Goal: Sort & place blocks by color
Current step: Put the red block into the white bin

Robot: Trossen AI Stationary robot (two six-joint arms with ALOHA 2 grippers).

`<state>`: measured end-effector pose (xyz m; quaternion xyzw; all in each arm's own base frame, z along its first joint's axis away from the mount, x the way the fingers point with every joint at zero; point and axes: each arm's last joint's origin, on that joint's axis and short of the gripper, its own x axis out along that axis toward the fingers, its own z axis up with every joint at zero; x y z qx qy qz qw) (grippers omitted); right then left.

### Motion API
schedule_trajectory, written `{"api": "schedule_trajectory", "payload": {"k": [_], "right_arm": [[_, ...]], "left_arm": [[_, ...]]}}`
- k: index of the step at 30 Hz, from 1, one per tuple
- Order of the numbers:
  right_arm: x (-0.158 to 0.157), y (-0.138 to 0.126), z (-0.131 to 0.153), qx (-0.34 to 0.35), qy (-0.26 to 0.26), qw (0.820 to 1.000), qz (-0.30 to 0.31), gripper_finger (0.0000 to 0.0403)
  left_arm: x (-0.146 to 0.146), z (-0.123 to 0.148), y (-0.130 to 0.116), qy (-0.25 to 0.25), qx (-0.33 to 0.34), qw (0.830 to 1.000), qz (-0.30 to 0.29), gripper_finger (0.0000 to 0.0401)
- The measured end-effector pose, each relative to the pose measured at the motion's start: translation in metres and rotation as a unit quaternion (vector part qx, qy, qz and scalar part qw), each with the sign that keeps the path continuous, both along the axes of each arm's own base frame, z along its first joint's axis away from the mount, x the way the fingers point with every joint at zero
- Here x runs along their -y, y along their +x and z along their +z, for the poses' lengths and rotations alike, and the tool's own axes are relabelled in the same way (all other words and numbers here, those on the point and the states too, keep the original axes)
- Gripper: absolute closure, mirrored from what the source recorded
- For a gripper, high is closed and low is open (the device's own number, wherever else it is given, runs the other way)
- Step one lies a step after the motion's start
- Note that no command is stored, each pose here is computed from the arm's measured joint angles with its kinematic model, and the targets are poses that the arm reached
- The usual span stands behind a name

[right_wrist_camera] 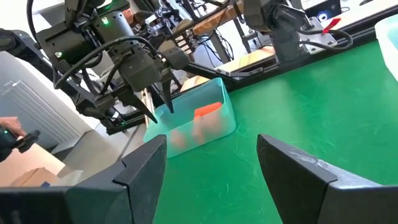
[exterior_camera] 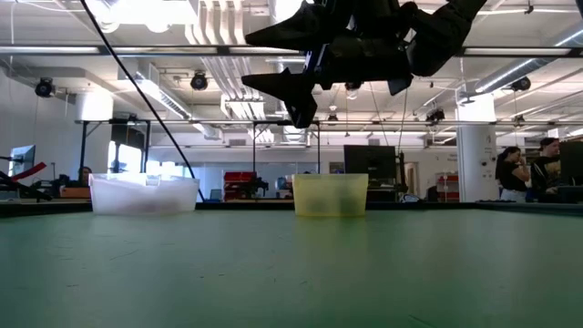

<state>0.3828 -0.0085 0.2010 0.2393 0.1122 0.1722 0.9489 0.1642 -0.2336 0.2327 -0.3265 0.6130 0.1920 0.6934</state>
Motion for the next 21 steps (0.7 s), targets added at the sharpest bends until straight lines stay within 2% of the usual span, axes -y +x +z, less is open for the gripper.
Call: {"api": "schedule_trajectory", "payload": {"k": [5,8,10,14,18,21], "right_arm": [[0.0,0.0,0.0,0.002,-0.007,1.0,0.001,0.0165],[0.0,0.0,0.0,0.005,-0.014,1.0,0.002,0.0165],[0.0,0.0,0.001,0.007,-0.017,1.0,0.002,0.0165],[0.0,-0.002,0.007,0.017,-0.025,1.0,0.003,0.0165],[0.0,-0.007,0.018,0.024,-0.032,0.999,0.004,0.0165],[-0.001,-0.011,0.026,0.022,-0.039,0.999,0.006,0.0165]], "left_arm": [[0.0,0.0,0.002,0.013,0.025,1.0,-0.003,0.0245],[0.005,0.003,0.008,0.018,0.093,0.994,-0.048,0.0246],[0.009,0.006,0.015,0.03,0.155,0.983,-0.092,0.0246],[0.014,0.013,0.029,0.068,0.253,0.947,-0.184,0.0247],[0.005,0.015,0.04,0.116,0.27,0.927,-0.234,0.025],[-0.005,0.013,0.047,0.148,0.269,0.913,-0.269,0.027]]}}
